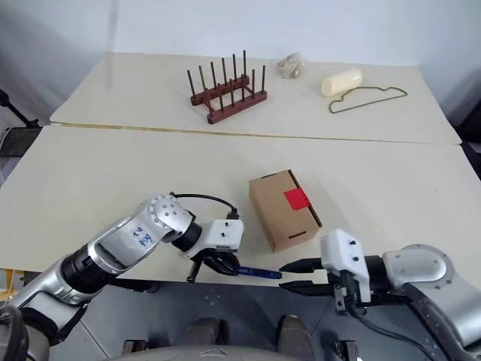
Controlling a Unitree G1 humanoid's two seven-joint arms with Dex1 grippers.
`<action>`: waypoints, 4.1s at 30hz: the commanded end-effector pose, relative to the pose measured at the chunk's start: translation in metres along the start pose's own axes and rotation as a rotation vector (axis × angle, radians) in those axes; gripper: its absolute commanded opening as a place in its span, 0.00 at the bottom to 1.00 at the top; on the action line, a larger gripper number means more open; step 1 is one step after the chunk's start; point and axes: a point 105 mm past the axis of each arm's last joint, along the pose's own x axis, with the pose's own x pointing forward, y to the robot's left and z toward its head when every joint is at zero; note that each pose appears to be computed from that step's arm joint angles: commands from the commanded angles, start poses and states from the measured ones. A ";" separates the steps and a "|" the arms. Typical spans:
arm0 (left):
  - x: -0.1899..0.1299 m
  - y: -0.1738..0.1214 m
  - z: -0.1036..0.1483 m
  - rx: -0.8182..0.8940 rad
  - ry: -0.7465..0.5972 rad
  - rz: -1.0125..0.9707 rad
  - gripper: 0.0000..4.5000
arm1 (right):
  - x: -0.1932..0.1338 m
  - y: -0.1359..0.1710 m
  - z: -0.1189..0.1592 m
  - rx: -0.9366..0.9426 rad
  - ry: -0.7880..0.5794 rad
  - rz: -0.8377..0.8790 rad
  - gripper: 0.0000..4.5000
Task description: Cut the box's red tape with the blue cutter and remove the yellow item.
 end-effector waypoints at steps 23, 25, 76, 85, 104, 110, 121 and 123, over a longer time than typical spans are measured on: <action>0.010 0.004 -0.008 -0.055 0.089 0.102 0.09 | 0.028 -0.042 -0.038 -0.104 0.125 -0.160 0.01; 0.010 0.004 -0.009 -0.057 0.091 0.104 0.09 | 0.029 -0.043 -0.040 -0.107 0.132 -0.155 0.01; 0.010 0.006 -0.005 -0.077 0.087 0.119 0.09 | 0.038 -0.041 -0.038 -0.018 0.116 -0.043 0.01; 0.010 0.005 -0.004 -0.077 0.084 0.116 0.09 | 0.054 -0.044 -0.038 -0.037 0.104 -0.022 0.01; 0.003 0.004 -0.012 -0.044 0.058 0.153 0.09 | 0.061 -0.037 -0.014 0.040 -0.016 -0.030 0.01; -0.015 0.010 -0.013 0.223 -0.096 0.318 0.09 | 0.009 -0.035 0.008 0.275 -0.109 -0.047 0.04; -0.041 0.008 0.013 0.504 -0.363 0.549 0.09 | -0.038 -0.039 0.035 0.888 -0.115 -0.156 0.82; -0.038 0.008 0.017 0.512 -0.379 0.547 0.09 | -0.030 -0.038 0.038 0.919 -0.116 -0.169 0.98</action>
